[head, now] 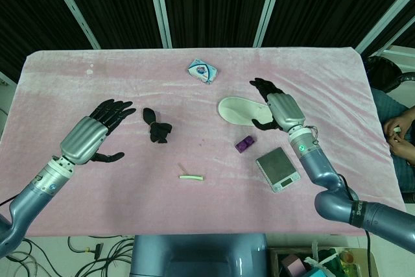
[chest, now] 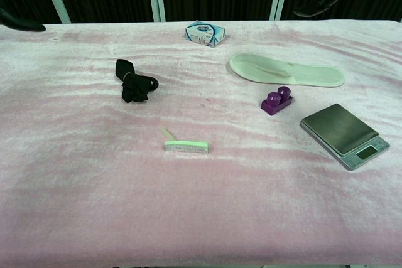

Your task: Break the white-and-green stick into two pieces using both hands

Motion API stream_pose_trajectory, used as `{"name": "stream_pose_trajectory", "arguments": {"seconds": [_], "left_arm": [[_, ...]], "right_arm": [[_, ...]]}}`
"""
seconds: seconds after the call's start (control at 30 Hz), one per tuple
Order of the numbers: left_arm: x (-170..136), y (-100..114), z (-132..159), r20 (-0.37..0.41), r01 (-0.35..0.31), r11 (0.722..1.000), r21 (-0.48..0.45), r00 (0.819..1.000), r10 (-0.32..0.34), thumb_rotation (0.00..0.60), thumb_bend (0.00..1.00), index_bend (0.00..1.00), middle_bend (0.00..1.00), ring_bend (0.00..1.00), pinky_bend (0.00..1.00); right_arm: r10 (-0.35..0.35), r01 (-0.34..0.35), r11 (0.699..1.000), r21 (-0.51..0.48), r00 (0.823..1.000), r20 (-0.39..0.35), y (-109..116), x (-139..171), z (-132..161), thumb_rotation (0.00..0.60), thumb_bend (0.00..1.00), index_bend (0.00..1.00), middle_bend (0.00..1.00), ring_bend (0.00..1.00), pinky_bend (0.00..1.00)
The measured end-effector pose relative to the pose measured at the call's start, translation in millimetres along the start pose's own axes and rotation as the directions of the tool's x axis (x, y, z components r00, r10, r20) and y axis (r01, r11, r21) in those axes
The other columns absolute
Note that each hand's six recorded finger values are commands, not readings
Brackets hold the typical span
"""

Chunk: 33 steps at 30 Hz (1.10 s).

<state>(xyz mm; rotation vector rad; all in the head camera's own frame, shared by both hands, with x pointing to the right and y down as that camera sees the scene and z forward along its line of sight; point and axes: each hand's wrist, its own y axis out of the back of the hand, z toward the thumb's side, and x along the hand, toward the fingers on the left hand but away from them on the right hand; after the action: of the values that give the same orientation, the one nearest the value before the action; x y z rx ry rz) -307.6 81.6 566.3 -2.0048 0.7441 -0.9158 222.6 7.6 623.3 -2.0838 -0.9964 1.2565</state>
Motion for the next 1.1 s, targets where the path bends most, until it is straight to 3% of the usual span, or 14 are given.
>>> {"name": "stream_pose_trajectory", "arguments": {"seconds": [0.3,0.5,0.7,0.83,0.93,1.03,1.1], "left_arm": [[22.7,21.6,16.7,0.078,-0.077,0.993,-0.087,0.993,0.084,0.600,0.18,0.07,0.04,0.00,0.00],[19.0,12.8,17.0,0.080,-0.042,0.997,-0.058,0.996,0.047,0.600,0.18,0.06,0.03,0.00,0.00],[15.3,11.6,18.0,0.078,-0.041,0.998,-0.056,0.996,0.046,0.600,0.18,0.06,0.03,0.00,0.00],[11.1,14.2,20.9,0.088,-0.055,0.997,-0.050,0.994,0.059,0.600,0.18,0.06,0.03,0.00,0.00],[8.7,15.1,23.0,0.091,-0.056,0.998,-0.042,0.994,0.059,0.600,0.18,0.06,0.03,0.00,0.00],[7.4,16.4,25.0,0.091,-0.055,0.998,-0.038,0.994,0.058,0.600,0.18,0.06,0.03,0.00,0.00],[6.9,17.2,25.6,0.089,-0.056,0.998,-0.037,0.994,0.059,0.600,0.18,0.06,0.03,0.00,0.00]], "right_arm": [[0.010,-0.010,1.000,0.027,1.000,0.002,0.9,-0.3,-2.5,0.600,0.25,0.06,0.00,0.00,0.14],[0.040,-0.040,0.998,-0.048,0.999,-0.002,-8.5,9.4,-3.1,0.600,0.25,0.06,0.00,0.00,0.14],[0.076,-0.077,0.996,-0.050,0.997,-0.027,-14.6,16.7,1.2,0.600,0.25,0.06,0.00,0.00,0.14],[0.076,-0.078,0.997,-0.030,0.996,-0.045,-12.3,20.1,5.6,0.600,0.25,0.04,0.01,0.13,0.15],[0.075,-0.077,0.996,-0.034,0.996,-0.050,-10.7,21.7,8.3,0.600,0.25,0.04,0.06,0.27,0.26],[0.068,-0.069,0.997,-0.036,0.996,-0.053,-9.3,22.7,9.4,0.600,0.25,0.04,0.16,0.37,0.38],[0.064,-0.067,0.997,-0.045,0.996,-0.060,-10.8,24.7,11.9,0.600,0.25,0.04,0.30,0.44,0.42]]}}
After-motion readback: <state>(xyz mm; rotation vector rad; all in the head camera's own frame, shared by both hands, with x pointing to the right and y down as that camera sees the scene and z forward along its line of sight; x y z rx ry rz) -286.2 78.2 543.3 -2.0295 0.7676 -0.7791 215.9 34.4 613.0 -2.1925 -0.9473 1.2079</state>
